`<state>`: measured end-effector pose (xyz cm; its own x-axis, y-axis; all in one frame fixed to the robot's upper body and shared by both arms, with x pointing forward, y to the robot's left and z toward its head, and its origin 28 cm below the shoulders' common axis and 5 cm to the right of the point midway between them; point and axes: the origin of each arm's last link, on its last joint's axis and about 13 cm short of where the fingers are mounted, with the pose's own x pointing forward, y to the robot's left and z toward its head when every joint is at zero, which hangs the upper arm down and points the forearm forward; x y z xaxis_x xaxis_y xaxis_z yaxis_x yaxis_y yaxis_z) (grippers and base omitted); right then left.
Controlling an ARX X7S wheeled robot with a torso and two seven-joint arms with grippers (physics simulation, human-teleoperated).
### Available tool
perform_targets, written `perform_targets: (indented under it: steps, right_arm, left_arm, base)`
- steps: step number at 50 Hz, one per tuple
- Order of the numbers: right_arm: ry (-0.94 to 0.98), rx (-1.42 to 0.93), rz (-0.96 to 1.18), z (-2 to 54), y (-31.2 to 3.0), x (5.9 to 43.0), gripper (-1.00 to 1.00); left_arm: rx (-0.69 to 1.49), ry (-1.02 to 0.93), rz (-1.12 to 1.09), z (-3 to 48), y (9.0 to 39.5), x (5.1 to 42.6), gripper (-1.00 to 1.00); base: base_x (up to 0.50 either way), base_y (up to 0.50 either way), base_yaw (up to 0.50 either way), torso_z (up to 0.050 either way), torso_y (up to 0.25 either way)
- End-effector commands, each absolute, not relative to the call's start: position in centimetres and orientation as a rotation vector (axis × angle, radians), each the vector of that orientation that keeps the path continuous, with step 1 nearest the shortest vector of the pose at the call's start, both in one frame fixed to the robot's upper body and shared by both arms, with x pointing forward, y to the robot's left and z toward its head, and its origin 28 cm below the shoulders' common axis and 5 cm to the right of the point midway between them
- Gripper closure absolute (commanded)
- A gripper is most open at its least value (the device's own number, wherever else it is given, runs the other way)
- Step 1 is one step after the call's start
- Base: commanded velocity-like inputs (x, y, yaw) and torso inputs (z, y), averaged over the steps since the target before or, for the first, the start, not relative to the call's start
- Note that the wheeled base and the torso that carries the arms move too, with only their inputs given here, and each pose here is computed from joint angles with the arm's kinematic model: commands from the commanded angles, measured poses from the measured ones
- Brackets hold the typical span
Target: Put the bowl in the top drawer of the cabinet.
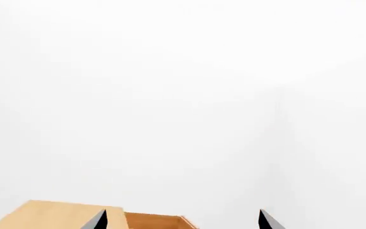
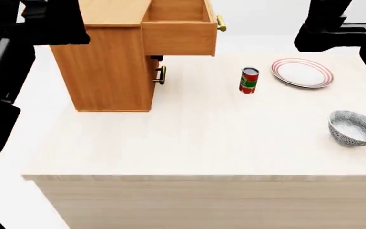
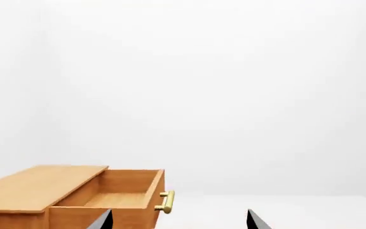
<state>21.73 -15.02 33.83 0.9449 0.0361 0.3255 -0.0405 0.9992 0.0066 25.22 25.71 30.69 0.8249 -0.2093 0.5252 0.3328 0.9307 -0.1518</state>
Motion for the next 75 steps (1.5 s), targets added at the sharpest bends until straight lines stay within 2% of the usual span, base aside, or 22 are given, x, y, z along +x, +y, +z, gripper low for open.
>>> perform_targets:
  steps: [1, 23, 39, 45, 51, 57, 75]
  right_arm:
    - [-0.461, -0.260, 0.090, 38.4, -16.0, 16.8, -1.00]
    - [-0.461, -0.302, 0.085, 41.5, -17.2, 18.1, -1.00]
    - [-0.455, -0.330, 0.090, 42.1, -17.3, 19.5, -1.00]
    - [-0.454, -0.323, 0.110, 43.7, -18.3, 21.2, -1.00]
    - [-0.438, -0.274, 0.129, 45.0, -19.8, 25.4, -1.00]
    - [-0.421, -0.277, 0.118, 46.1, -20.7, 27.8, -1.00]
    - [-0.388, -0.288, 0.104, 48.0, -21.4, 27.7, -1.00]
  left_arm:
    - [-0.174, -0.648, -0.369, 36.1, 26.3, 22.7, -1.00]
    - [-0.126, -0.660, -0.426, 38.6, 26.4, 20.8, -1.00]
    - [-0.112, -0.674, -0.433, 39.0, 26.3, 20.9, -1.00]
    - [-0.109, -0.691, -0.455, 39.4, 26.0, 22.2, -1.00]
    - [-0.111, -0.708, -0.472, 39.0, 25.8, 24.0, -1.00]
    - [-0.098, -0.706, -0.467, 39.0, 25.9, 24.6, -1.00]
    - [-0.034, -0.678, -0.379, 41.2, 26.0, 24.7, -1.00]
  base:
    - [0.19, 0.00, 0.00, 0.000, 0.000]
    - [0.25, 0.00, 0.00, 0.000, 0.000]
    - [0.36, 0.00, 0.00, 0.000, 0.000]
    - [0.41, 0.00, 0.00, 0.000, 0.000]
    - [0.41, 0.00, 0.00, 0.000, 0.000]
    - [0.40, 0.00, 0.00, 0.000, 0.000]
    - [0.41, 0.00, 0.00, 0.000, 0.001]
